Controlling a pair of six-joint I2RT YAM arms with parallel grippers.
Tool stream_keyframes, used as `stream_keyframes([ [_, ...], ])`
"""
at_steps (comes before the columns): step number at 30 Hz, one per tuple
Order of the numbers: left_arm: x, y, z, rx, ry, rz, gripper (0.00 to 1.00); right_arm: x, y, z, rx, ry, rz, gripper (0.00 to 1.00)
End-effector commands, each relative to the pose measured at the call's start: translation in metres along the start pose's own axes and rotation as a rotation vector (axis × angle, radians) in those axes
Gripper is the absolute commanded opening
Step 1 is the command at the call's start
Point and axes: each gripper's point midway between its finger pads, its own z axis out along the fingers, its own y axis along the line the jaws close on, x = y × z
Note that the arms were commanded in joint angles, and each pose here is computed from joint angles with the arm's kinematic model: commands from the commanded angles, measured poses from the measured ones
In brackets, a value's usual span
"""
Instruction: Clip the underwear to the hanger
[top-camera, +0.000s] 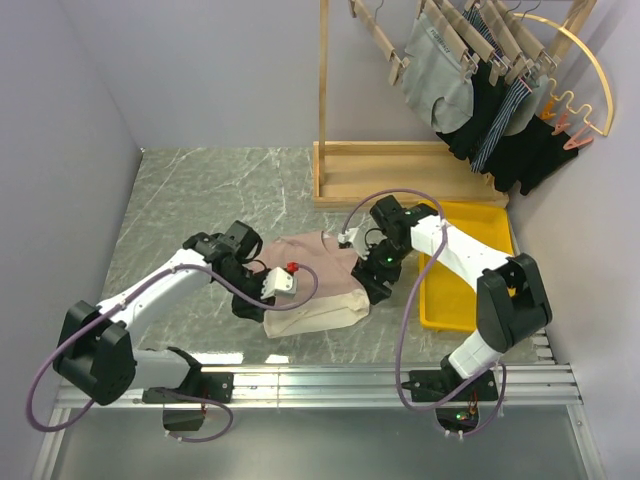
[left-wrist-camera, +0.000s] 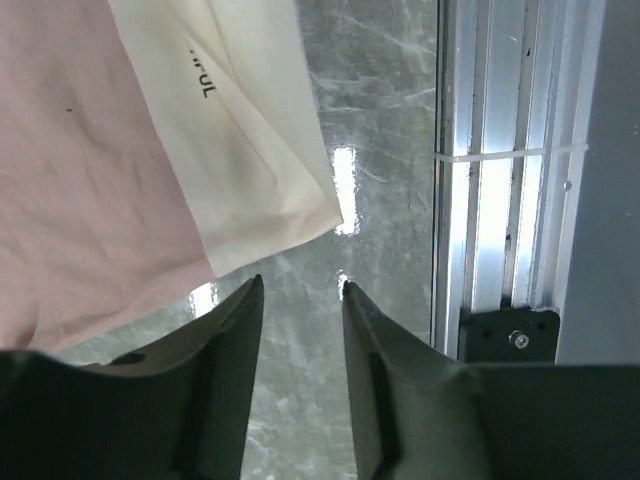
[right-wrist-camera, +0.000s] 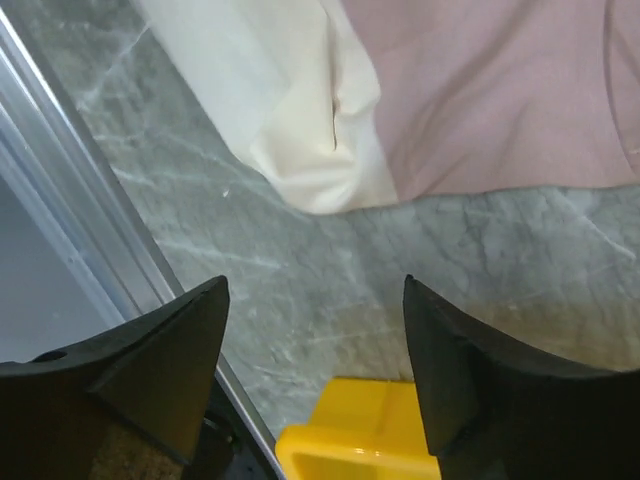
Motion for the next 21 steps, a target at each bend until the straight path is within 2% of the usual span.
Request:
stream_keyframes([
  [1, -0.016, 0.006, -0.014, -0.044, -0.033, 0.042, 0.44, -0.005, 0.015, -0.023, 0.006, -0.062, -0.017, 0.78],
  [4, -0.038, 0.032, -0.026, -0.122, -0.083, 0.027, 0.45, -0.014, 0.011, -0.026, 0.019, -0.128, 0.136, 0.76],
  [5, -0.042, 0.044, -0.03, -0.154, -0.1, -0.003, 0.45, -0.022, 0.008, -0.026, 0.015, -0.166, 0.17, 0.74],
  [6, -0.05, 0.063, -0.036, -0.216, -0.107, 0.014, 0.45, -0.023, 0.005, -0.022, 0.007, -0.171, 0.27, 0.7],
  [10, -0.038, 0.123, -0.025, -0.345, -0.047, -0.037, 0.42, -0.024, -0.025, -0.012, 0.049, -0.208, 0.491, 0.61],
  [12, -0.04, 0.143, -0.031, -0.367, -0.072, -0.056, 0.42, -0.019, -0.042, -0.004, 0.071, -0.204, 0.577, 0.59],
  [15, -0.041, 0.151, -0.027, -0.29, -0.078, -0.06, 0.41, -0.013, -0.053, 0.004, 0.076, -0.18, 0.634, 0.54],
  [18, -0.047, 0.136, -0.019, -0.22, -0.089, -0.051, 0.41, -0.007, -0.053, 0.015, 0.057, -0.149, 0.68, 0.5],
  [21, -0.042, 0.101, 0.001, -0.156, 0.001, 0.013, 0.41, 0.001, -0.055, 0.028, 0.046, -0.113, 0.724, 0.49],
])
